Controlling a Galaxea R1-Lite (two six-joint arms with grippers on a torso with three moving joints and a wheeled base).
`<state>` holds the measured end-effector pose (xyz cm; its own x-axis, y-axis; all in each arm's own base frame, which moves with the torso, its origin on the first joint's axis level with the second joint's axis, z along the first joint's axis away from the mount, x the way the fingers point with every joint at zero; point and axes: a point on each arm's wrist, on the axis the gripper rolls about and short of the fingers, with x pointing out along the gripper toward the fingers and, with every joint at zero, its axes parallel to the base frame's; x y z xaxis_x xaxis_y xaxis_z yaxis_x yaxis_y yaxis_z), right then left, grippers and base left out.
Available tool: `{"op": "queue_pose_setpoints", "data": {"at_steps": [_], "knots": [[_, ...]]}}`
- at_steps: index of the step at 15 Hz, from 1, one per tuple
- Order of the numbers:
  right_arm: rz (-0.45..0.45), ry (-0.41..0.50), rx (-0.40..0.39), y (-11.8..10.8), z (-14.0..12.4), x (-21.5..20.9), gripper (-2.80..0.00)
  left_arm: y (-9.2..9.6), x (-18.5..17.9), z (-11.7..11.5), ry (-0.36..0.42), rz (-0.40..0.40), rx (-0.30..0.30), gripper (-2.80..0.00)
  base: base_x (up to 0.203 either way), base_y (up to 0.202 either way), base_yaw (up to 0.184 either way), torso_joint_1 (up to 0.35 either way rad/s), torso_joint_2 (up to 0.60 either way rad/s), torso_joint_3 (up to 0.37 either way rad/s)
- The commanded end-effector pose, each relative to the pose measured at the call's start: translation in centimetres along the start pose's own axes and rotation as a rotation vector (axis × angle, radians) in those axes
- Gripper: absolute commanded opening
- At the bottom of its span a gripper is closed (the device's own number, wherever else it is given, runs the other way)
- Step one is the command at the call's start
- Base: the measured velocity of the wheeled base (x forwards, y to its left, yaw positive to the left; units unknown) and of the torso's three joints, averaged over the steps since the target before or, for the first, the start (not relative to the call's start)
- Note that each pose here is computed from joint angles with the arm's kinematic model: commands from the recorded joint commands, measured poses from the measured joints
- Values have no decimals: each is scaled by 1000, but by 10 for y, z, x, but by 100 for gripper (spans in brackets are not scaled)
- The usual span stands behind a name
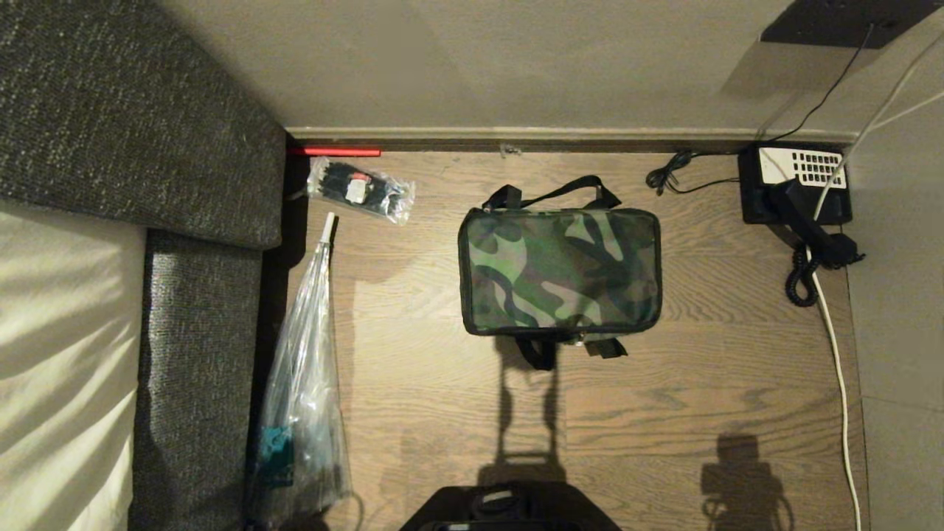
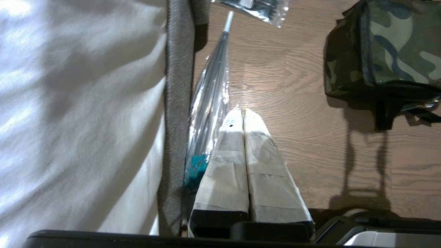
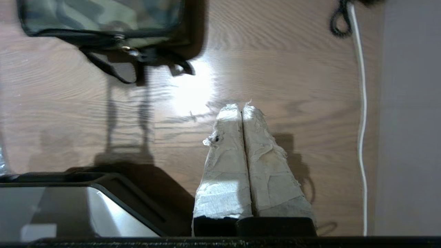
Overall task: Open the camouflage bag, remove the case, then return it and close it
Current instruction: Open the top of the storage box
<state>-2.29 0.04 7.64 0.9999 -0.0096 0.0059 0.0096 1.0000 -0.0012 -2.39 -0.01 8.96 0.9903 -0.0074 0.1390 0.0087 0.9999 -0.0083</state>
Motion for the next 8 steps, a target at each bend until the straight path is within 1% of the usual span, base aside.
{"op": "queue_pose_setpoints", "data": {"at_steps": [1,6,8], "knots": [[1,-5,0,0,0,0,-280,0,2,-12,48,2,0,-280,0,0,0,0,0,0],[2,-5,0,0,0,0,-280,0,2,-12,48,2,1,-280,0,0,0,0,0,0],[0,-3,-13,0,0,0,-280,0,2,-12,48,2,2,-280,0,0,0,0,0,0]]}}
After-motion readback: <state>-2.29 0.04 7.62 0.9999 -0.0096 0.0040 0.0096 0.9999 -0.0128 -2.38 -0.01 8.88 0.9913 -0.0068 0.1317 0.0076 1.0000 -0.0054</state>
